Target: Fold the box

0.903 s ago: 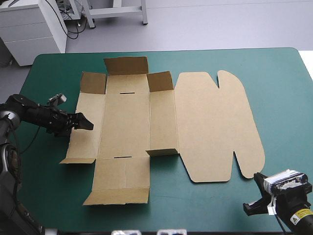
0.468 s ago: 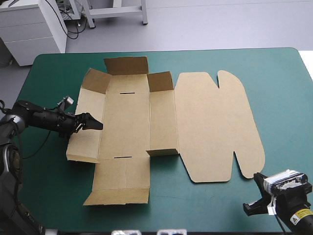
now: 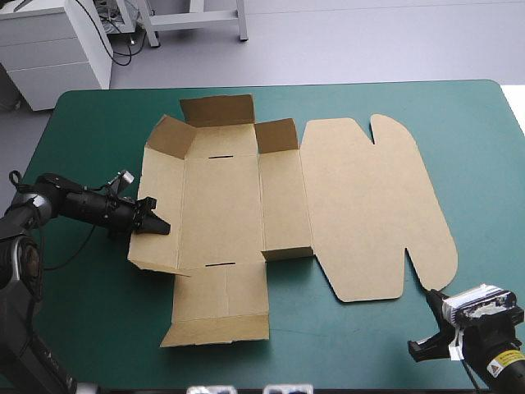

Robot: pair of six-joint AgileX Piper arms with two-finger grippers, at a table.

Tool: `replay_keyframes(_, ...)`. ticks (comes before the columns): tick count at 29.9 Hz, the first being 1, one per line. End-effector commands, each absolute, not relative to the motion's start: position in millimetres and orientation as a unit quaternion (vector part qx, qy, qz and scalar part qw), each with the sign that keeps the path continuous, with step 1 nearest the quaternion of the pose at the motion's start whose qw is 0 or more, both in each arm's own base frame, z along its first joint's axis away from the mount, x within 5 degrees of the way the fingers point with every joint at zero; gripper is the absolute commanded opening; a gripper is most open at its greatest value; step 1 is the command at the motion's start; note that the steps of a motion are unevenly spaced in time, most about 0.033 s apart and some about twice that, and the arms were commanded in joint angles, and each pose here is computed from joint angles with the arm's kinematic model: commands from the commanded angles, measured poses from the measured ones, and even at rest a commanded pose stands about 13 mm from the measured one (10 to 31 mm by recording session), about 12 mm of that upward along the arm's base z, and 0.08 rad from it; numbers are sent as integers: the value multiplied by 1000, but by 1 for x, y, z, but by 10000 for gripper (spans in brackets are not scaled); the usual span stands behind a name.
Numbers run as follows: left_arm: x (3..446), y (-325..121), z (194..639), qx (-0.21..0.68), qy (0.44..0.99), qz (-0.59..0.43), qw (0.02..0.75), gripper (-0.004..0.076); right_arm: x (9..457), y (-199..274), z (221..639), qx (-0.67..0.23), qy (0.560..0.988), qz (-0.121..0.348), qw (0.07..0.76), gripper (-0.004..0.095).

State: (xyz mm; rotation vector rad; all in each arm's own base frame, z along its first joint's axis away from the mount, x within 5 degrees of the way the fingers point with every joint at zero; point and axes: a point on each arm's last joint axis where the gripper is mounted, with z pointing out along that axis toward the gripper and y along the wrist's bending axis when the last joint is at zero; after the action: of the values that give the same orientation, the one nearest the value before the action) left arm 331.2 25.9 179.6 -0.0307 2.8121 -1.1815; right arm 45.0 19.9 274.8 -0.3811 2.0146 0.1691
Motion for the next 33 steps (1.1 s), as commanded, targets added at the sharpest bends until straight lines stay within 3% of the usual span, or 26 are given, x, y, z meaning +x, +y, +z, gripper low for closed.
replay_keyframes(1, 324, 20, 191, 29, 920, -391, 30, -8, 49, 20, 288, -152, 820, 71, 547, -19)
replay_keyframes(11, 327, 16, 199, 46, 906, -416, 62, -8, 49, 20, 288, -152, 820, 71, 547, -19)
replay_keyframes(16, 326, 10, 226, 110, 924, -357, 80, -8, 49, 20, 288, -152, 820, 71, 547, -19)
replay_keyframes(26, 334, -38, 361, 269, 917, -182, 230, -8, 49, 20, 288, -152, 820, 71, 547, -19)
replay_keyframes(33, 324, -92, 431, 392, 862, -62, 316, -8, 49, 20, 288, -152, 820, 71, 547, -19)
